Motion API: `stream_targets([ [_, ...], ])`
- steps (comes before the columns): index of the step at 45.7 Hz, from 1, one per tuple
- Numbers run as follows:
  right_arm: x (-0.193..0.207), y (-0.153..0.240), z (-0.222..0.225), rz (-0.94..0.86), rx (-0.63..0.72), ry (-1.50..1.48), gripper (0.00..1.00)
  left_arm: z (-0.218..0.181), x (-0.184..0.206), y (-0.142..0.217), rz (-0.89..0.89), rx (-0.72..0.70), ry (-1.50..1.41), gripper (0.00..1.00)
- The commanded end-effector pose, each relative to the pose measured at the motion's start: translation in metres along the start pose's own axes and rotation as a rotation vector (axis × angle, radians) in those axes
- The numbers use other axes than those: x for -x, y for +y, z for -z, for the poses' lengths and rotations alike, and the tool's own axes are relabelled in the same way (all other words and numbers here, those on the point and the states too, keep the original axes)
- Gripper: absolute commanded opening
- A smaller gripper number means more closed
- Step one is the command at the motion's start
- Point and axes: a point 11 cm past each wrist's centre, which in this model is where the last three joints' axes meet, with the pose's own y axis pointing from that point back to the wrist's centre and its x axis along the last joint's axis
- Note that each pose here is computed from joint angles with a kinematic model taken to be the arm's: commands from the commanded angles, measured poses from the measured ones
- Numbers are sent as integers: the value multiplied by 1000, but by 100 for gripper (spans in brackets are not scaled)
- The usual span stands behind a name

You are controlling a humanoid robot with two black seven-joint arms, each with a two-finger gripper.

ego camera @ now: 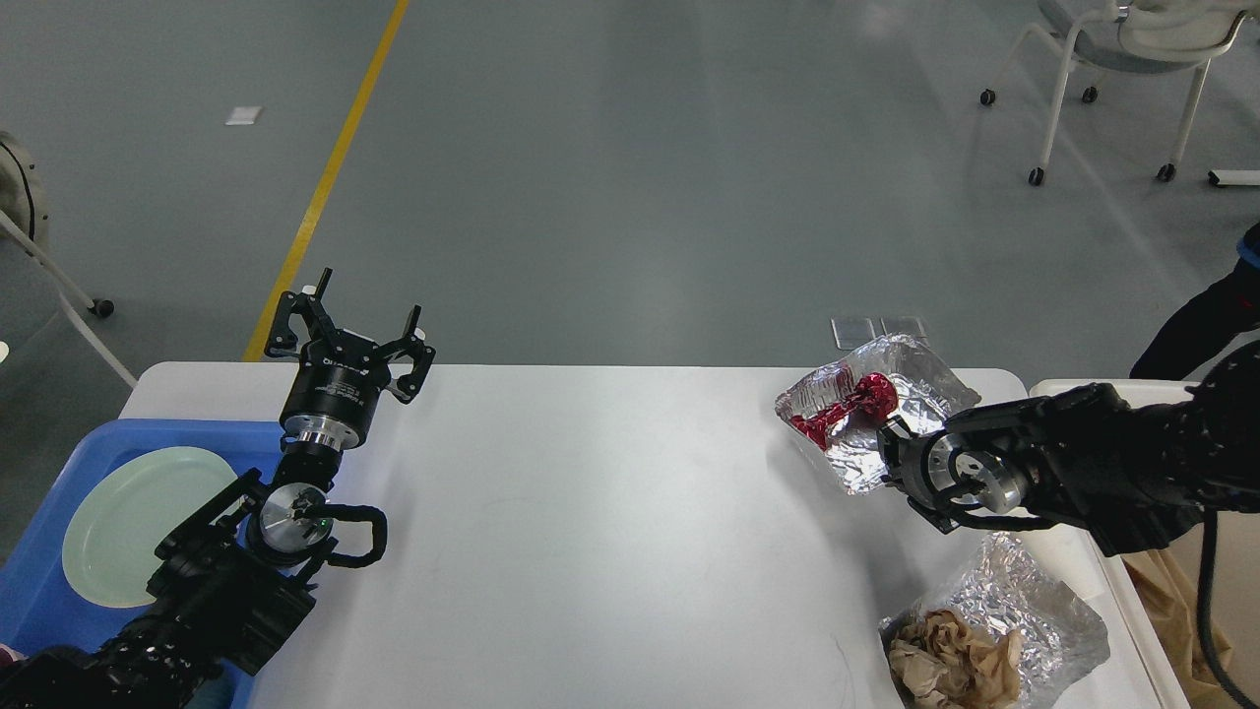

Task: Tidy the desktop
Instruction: 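Lift the clear bag with the right gripper and drop it into the white bin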

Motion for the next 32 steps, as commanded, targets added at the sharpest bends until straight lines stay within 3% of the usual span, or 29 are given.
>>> stream_targets([
  [1, 2, 45, 21, 36, -26, 239, 0, 0, 0, 0, -1, 0, 0, 99],
  [21, 56, 273, 120, 423, -186, 811, 0, 0, 0, 0, 1, 0, 0, 99],
  [27, 63, 282, 123, 417, -163, 865, 0, 0, 0, 0, 1, 0, 0, 99],
  [32, 30, 250, 107, 357, -99, 796, 0, 0, 1, -1, 2, 0, 0, 99],
])
